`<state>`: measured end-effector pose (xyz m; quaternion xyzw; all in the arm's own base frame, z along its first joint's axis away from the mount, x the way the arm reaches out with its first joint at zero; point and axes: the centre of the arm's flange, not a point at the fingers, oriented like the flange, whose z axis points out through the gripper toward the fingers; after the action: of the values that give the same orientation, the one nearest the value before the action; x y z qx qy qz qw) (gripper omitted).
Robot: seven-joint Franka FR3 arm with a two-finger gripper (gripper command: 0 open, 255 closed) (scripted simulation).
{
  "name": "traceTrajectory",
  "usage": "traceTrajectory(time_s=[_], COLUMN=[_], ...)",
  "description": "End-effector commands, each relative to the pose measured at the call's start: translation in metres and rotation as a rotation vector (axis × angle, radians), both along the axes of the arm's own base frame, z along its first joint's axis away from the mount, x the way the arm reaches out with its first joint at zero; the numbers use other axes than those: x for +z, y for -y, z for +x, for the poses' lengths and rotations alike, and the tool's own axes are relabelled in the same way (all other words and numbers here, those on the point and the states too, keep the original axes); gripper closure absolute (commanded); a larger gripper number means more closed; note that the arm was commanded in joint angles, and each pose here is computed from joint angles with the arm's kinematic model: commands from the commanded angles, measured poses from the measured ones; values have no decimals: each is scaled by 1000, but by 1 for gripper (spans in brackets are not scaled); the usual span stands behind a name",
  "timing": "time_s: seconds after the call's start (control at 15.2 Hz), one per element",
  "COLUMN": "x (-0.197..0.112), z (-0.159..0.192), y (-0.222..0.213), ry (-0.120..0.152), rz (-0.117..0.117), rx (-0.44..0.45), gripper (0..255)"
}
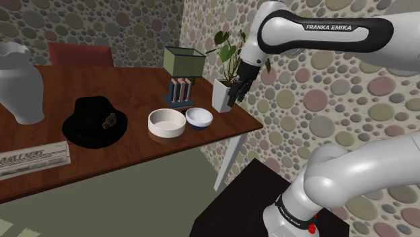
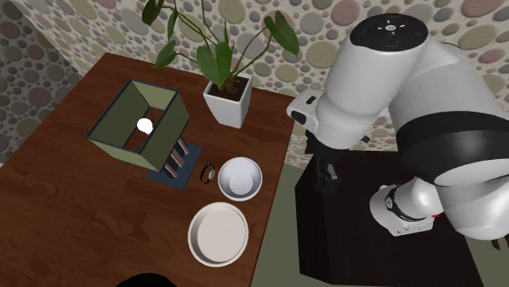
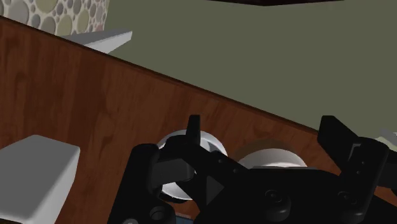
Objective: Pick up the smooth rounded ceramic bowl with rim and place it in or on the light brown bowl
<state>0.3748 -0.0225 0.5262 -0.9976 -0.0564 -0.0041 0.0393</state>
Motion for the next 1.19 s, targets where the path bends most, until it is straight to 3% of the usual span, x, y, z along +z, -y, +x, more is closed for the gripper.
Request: traceTrajectory(time_s=[0.0,1.12], x=[-16,-143], z=[18,176], y=[13,108], ry=[5,27], rz=[3,32], rx=[3,31], gripper=[0,0])
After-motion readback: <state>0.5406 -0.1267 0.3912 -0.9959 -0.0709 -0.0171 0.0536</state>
